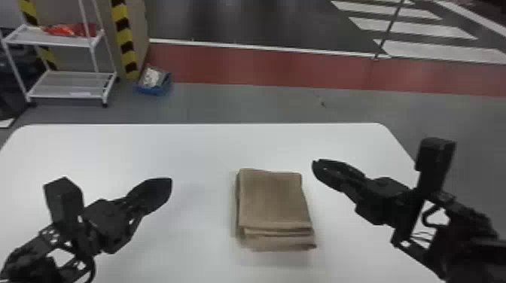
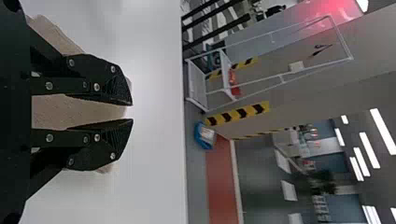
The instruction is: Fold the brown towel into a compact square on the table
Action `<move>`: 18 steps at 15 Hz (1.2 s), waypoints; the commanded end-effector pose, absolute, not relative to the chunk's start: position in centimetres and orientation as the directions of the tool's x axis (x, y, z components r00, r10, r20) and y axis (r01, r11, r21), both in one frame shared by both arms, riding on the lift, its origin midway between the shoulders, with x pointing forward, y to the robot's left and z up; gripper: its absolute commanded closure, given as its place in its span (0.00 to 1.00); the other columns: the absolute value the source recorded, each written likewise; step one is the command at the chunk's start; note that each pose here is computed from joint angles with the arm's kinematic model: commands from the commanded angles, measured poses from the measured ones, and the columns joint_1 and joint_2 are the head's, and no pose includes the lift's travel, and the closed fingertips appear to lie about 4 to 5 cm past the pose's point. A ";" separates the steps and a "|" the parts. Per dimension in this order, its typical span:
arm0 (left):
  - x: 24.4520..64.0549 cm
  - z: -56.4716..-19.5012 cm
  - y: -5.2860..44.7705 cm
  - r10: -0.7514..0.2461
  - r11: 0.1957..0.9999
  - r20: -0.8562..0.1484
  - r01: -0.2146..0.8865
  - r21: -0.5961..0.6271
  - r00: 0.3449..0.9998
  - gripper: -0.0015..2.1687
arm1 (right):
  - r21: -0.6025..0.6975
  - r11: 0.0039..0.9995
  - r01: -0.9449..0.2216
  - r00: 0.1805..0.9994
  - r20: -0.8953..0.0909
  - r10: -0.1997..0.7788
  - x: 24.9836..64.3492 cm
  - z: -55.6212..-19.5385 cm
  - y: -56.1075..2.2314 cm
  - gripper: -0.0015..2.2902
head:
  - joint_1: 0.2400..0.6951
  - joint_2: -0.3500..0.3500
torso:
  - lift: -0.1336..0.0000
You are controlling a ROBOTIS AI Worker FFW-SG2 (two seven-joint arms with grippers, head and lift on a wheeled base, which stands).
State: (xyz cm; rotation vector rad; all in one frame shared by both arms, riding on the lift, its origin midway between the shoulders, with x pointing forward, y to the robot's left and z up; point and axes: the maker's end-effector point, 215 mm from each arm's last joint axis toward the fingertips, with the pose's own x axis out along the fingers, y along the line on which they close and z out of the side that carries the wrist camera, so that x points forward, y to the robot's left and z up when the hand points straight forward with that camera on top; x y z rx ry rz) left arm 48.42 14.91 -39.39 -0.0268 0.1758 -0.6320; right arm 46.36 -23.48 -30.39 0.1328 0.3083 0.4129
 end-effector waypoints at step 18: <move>37.7 -36.6 30.3 -0.148 0.989 0.012 0.148 0.002 0.989 0.02 | 0.008 0.984 -0.180 0.983 -0.043 0.180 39.4 -34.1 -20.5 0.03 | 1.00 0.67 | 0.07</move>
